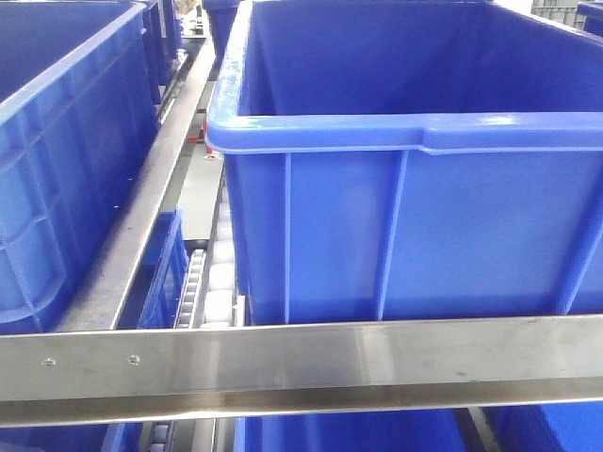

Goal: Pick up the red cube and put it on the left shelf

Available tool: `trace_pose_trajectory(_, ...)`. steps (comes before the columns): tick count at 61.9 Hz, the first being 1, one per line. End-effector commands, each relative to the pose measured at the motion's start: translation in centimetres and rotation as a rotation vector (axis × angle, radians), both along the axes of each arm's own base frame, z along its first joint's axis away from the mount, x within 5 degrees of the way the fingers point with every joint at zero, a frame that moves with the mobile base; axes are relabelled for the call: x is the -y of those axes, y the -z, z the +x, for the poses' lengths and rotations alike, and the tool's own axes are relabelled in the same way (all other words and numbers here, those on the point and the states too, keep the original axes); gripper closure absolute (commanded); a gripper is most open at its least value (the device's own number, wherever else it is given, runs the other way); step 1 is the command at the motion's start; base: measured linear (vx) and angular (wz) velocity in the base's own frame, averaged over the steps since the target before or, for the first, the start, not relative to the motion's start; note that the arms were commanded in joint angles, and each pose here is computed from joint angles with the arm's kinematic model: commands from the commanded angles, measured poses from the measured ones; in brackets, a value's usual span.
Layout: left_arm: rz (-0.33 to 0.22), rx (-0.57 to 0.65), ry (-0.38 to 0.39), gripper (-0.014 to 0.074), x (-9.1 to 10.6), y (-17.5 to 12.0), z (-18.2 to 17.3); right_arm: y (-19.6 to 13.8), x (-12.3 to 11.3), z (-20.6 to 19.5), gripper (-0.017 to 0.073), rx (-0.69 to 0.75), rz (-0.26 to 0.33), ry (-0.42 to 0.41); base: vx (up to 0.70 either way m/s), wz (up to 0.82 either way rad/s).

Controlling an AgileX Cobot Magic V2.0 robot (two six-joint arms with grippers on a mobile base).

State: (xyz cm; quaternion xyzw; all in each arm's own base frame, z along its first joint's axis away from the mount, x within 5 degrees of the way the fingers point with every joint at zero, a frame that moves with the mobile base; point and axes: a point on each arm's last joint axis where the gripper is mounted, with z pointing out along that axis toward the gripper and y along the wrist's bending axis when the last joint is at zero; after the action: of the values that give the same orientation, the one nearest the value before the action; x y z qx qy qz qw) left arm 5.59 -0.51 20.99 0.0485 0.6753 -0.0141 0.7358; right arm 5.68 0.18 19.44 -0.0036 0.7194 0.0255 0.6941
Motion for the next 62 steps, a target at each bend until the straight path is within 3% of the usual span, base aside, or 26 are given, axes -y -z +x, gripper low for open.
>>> trace_pose_trajectory(1, -0.016, 0.054, -0.01, 0.0488, -0.09, 0.03, 0.08, -1.73, -0.09, -0.23, 0.0502, 0.127, 0.013, -0.008, 0.0, 0.0)
trace_pose_trajectory(62, -0.016, 0.054, -0.01, 0.0488, -0.09, 0.03, 0.08, -1.84, -0.11, -0.25, 0.0502, 0.14, 0.012, -0.011, 0.0, 0.0)
